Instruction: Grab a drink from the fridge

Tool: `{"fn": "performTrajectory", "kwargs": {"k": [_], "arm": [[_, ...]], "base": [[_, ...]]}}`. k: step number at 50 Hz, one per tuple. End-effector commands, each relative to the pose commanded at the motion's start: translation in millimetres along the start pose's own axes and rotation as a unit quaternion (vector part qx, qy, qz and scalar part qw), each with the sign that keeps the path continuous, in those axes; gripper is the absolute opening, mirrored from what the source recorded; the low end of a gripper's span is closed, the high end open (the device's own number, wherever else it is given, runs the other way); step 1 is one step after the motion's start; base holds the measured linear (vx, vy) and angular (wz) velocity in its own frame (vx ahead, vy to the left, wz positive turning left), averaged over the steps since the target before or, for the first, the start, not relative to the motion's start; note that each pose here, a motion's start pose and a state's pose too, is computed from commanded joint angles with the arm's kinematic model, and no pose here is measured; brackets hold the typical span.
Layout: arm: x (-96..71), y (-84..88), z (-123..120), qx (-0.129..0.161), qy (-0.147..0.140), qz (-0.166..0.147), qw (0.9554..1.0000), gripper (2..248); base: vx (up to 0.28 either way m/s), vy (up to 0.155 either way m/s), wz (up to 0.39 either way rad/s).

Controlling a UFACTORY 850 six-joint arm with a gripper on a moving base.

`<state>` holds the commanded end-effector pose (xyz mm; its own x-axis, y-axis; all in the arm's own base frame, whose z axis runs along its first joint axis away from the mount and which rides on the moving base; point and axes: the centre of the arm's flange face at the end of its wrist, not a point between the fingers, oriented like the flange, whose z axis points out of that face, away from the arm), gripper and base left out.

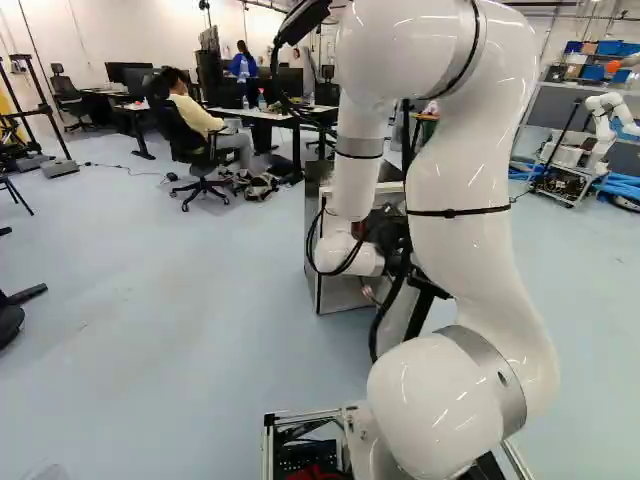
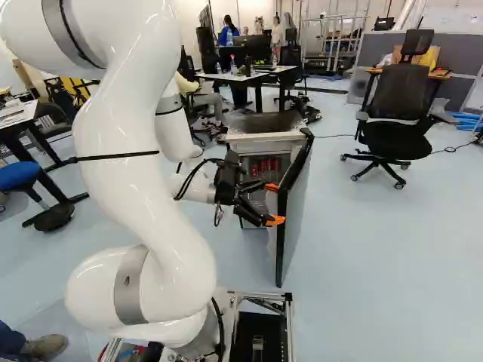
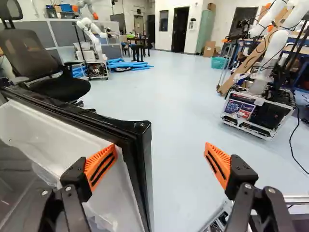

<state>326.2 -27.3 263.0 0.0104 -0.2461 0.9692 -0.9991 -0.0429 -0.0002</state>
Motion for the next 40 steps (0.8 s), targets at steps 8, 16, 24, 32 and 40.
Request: {"fn": "performTrajectory", "kwargs": {"k": [8,16,24,32,40], "arm": [[2.7,-5.7,8,-0.013,-0.001,0.009,0.9999,247],[5.6,-11.5,17,-0.026,-0.001,0.019,0.9995,247],[8.6,-17.2,27,-0.039,-0.002,0.028,0.9988,247],[11.6,-22.8,36,-0.052,-0.002,0.038,0.9979,247],[14.6,-28.2,46,-0.065,-0.002,0.047,0.9968,247]], "base": [[0.000,0.000,0.000],[0.000,0.000,0.000],[0.000,0.000,0.000],[0.000,0.000,0.000],[0.000,0.000,0.000]]}}
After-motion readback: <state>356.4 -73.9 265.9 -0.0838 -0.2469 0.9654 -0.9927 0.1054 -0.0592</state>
